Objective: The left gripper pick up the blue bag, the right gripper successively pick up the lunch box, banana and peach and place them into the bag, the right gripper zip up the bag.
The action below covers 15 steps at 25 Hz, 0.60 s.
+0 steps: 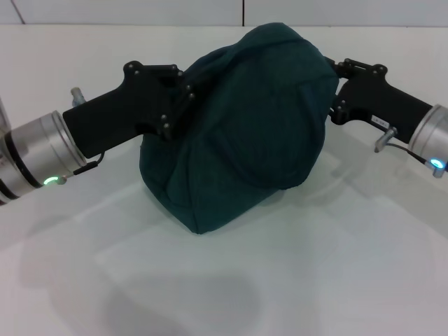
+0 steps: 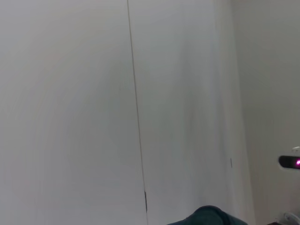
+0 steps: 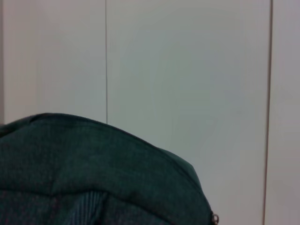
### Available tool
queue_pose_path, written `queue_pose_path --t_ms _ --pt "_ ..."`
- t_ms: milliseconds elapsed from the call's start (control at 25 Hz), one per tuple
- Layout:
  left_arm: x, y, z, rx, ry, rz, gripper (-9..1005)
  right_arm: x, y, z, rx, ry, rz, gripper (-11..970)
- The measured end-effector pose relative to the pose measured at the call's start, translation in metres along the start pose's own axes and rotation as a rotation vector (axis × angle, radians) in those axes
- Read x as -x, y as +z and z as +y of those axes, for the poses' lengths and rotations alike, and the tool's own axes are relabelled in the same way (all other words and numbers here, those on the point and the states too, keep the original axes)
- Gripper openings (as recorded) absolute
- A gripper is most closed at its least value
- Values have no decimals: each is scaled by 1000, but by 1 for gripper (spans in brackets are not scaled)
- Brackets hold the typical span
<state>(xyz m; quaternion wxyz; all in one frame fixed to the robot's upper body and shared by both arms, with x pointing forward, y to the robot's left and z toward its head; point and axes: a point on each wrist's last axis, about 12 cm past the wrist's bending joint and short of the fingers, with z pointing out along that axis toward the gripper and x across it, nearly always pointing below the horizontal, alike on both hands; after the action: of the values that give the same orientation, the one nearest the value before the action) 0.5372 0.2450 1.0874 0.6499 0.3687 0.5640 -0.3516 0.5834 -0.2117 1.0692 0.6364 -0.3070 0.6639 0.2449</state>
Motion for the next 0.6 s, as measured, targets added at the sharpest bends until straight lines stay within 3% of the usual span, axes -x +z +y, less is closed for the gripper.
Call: queue_pose_path --t_ms 600 --pt "1 1 0 -2 1 -2 64 3 7 -1 -7 -30 10 339"
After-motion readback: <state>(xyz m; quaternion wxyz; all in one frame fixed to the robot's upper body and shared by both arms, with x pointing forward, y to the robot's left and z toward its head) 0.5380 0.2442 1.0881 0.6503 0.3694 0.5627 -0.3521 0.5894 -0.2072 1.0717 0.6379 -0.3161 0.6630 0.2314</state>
